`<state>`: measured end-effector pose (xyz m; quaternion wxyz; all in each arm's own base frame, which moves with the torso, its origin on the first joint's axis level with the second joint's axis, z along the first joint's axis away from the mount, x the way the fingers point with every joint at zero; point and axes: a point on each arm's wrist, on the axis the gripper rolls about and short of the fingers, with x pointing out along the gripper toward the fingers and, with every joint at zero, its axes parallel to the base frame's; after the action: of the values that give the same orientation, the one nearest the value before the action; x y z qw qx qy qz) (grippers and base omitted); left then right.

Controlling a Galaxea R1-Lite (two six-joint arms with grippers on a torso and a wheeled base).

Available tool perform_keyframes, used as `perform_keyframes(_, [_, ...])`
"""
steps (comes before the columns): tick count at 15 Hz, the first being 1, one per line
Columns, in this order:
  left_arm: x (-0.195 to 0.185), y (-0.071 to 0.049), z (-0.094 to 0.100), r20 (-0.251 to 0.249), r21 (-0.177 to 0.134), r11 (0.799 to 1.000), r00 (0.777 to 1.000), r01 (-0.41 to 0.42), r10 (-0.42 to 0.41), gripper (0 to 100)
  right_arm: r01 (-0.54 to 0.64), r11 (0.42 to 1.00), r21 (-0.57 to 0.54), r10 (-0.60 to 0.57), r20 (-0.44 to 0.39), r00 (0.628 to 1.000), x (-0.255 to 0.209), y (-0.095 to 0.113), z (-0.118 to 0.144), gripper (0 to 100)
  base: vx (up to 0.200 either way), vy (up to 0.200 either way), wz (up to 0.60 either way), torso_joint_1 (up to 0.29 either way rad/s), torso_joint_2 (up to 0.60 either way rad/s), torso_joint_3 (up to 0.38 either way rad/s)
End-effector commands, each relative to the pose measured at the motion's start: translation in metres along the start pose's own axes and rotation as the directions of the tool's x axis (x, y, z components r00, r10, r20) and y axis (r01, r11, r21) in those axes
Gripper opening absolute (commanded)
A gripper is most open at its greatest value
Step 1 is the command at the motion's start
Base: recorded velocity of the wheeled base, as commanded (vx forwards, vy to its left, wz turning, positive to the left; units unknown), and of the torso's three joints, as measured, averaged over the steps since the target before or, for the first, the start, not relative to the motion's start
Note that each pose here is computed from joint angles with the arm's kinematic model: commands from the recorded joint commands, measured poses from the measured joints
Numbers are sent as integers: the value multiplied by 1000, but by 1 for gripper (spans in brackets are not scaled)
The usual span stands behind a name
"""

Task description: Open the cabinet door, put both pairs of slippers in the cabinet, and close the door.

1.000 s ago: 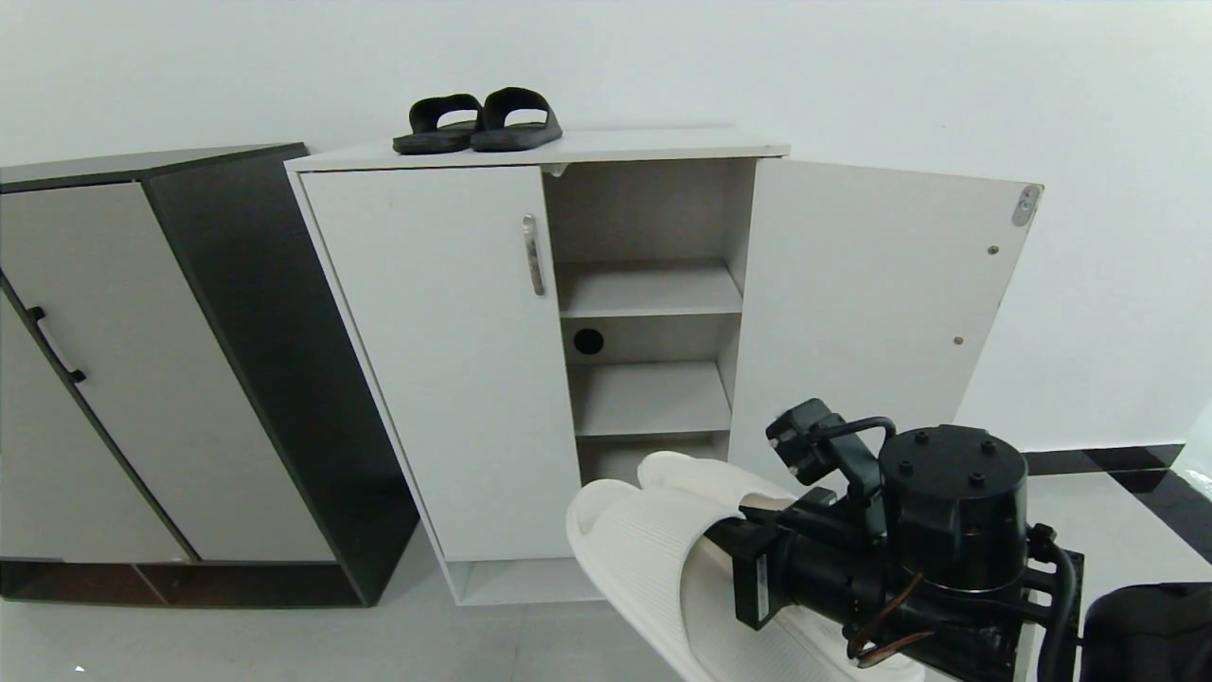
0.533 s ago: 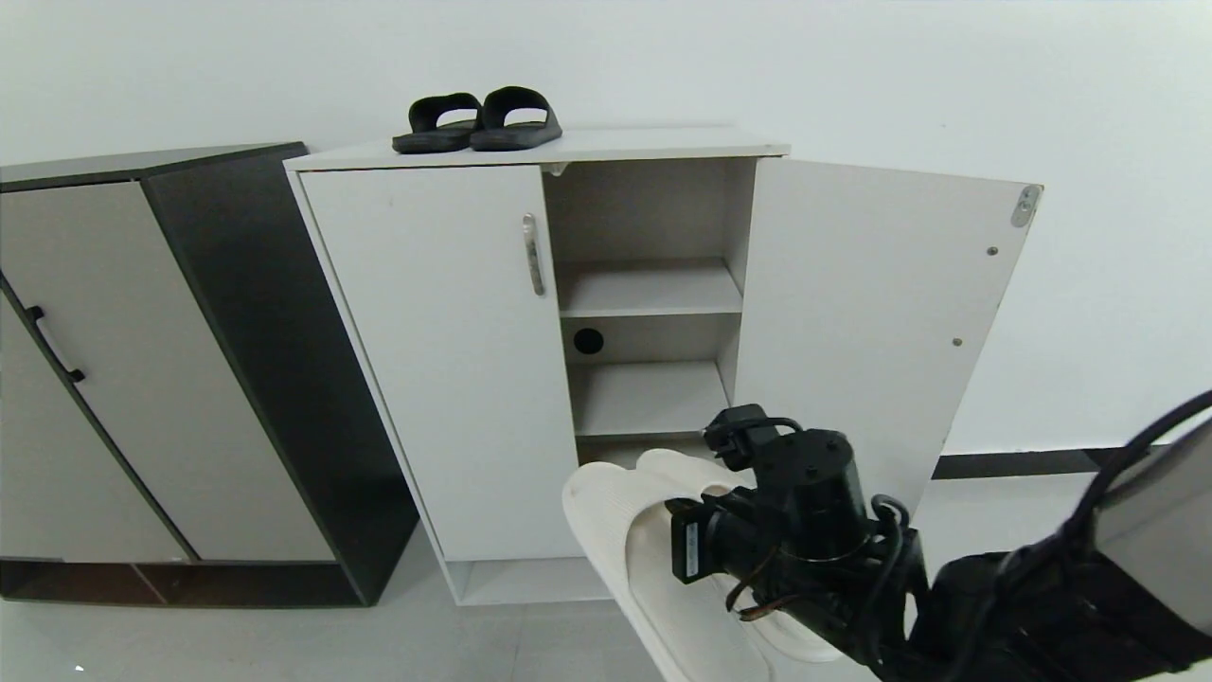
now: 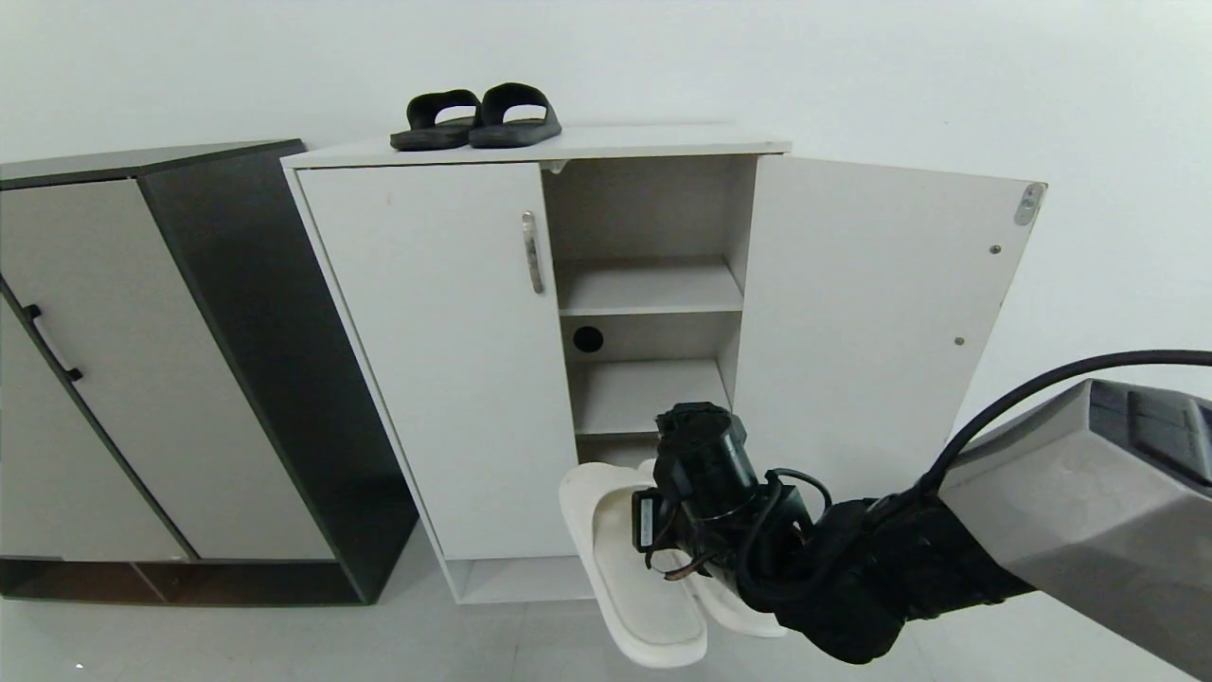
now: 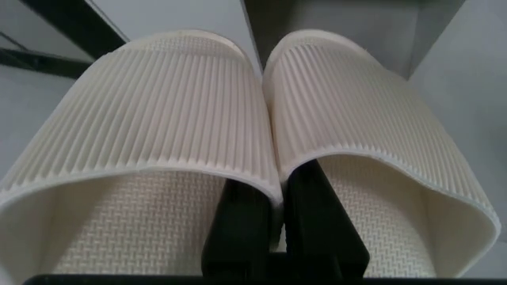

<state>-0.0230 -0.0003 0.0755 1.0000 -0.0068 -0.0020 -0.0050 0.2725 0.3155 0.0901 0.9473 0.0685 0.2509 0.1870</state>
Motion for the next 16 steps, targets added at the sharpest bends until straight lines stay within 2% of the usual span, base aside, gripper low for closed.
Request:
perform_keyframes(1, [0,0,0,-2,0,1000,1000,-1,1,0,20,1000,2,-20,15,1000,9,3,-1,0,0,0,0,-2,2,-115])
perform_keyframes(2, [0,0,0,-2,0,1000,1000,-1,1,0,36,999,2,-36,22,999,13,4,-3,0,0,0,0,2,2,-110])
perform_keyframes(4, [0,0,0,-2,0,1000,1000,-2,2,0,146,989,0,-146,88,985,23,5,-4,0,0,0,0,5,2,-156])
perform_keyframes(6, [0,0,0,-2,0,1000,1000,-2,2,0,183,983,1,-180,163,970,27,5,-3,0,0,0,0,2,7,-190])
perform_keyframes(9, [0,0,0,-2,0,1000,1000,-4,4,0,236,972,-10,-220,326,920,31,8,4,0,0,0,0,4,4,-193])
perform_keyframes(10, [0,0,0,-2,0,1000,1000,-5,5,0,257,966,-5,-234,394,889,33,7,7,0,0,0,0,2,2,-203])
perform_keyframes(12, [0,0,0,-2,0,1000,1000,-5,5,0,233,972,14,-212,473,855,34,8,8,0,0,0,0,0,2,-193])
perform_keyframes(14, [0,0,0,-2,0,1000,1000,-5,5,0,229,973,8,-202,497,844,35,6,6,0,0,0,0,5,5,-195])
perform_keyframes(16, [0,0,0,-2,0,1000,1000,-5,5,0,199,980,-6,-170,494,853,35,4,5,0,0,0,0,5,2,-193])
